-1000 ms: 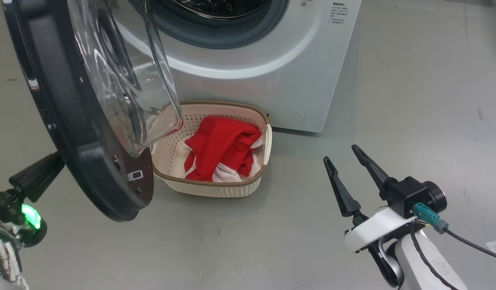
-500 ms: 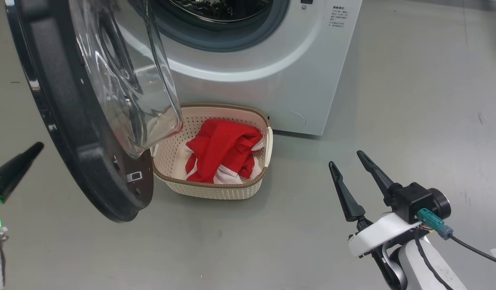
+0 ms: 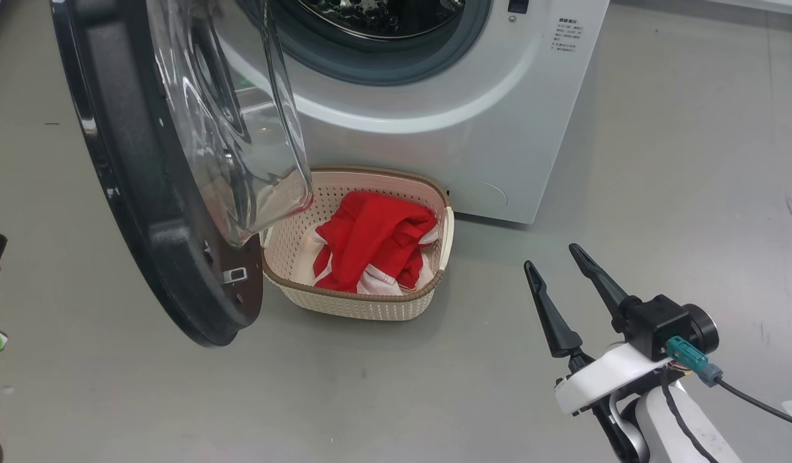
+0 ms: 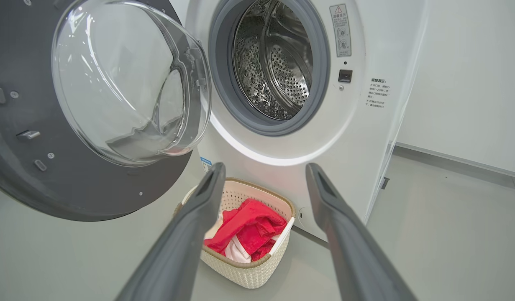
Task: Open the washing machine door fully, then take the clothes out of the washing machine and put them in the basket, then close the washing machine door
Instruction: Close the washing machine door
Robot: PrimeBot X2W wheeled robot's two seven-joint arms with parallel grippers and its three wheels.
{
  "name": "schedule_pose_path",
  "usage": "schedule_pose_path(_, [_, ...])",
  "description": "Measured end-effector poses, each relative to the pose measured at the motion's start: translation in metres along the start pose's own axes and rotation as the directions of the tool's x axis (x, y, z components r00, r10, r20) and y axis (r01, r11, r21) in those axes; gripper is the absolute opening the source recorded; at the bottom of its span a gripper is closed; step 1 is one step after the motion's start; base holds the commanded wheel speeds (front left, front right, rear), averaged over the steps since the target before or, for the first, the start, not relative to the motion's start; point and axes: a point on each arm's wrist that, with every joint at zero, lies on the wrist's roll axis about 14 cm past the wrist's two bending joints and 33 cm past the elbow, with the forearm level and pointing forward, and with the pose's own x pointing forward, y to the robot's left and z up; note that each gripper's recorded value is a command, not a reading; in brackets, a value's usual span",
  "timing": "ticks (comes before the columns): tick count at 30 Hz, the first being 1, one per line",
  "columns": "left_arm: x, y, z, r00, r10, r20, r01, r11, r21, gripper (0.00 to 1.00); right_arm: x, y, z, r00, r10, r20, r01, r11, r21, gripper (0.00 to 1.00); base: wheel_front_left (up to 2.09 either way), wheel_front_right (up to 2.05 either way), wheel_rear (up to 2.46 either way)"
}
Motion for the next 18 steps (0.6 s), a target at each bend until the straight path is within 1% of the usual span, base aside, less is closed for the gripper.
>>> schedule_pose_path(3, [-0.005, 0.007, -0.007, 0.999, 0.036, 0.036, -0.038, 0.998, 0.054, 0.00, 0.000, 0.003, -0.001, 1.000, 0.007, -0.002, -0.007, 1.000, 0.001, 1.00, 0.00, 0.00, 0.00])
schedule_pose_path(6, [-0.005, 0.001, -0.016, 0.998, 0.028, 0.057, -0.034, 0.993, 0.112, 0.00, 0.000, 0.003, -0.001, 1.000, 0.008, -0.003, -0.008, 1.000, 0.001, 1.00, 0.00, 0.00, 0.00])
schedule_pose_path(7, [-0.005, -0.002, -0.023, 0.998, 0.022, 0.065, -0.032, 0.988, 0.154, 0.00, 0.000, 0.003, -0.001, 1.000, 0.010, -0.003, -0.010, 1.000, 0.000, 1.00, 0.00, 0.00, 0.00])
schedule_pose_path(10, [-0.011, 0.004, -0.025, 0.992, 0.041, 0.118, -0.063, 0.979, 0.194, 0.00, 0.001, 0.005, -0.001, 1.000, 0.015, -0.002, -0.015, 1.000, 0.000, 1.00, 0.00, 0.00, 0.00])
schedule_pose_path(12, [-0.014, 0.006, -0.027, 0.988, 0.044, 0.146, -0.079, 0.967, 0.242, 0.00, 0.001, 0.007, 0.000, 1.000, 0.019, -0.002, -0.019, 1.000, 0.000, 1.00, 0.00, 0.00, 0.00])
schedule_pose_path(18, [-0.021, 0.016, -0.035, 0.973, 0.056, 0.224, -0.118, 0.955, 0.272, 0.00, 0.001, 0.008, 0.001, 1.000, 0.023, 0.001, -0.023, 1.000, -0.001, 1.00, 0.00, 0.00, 0.00])
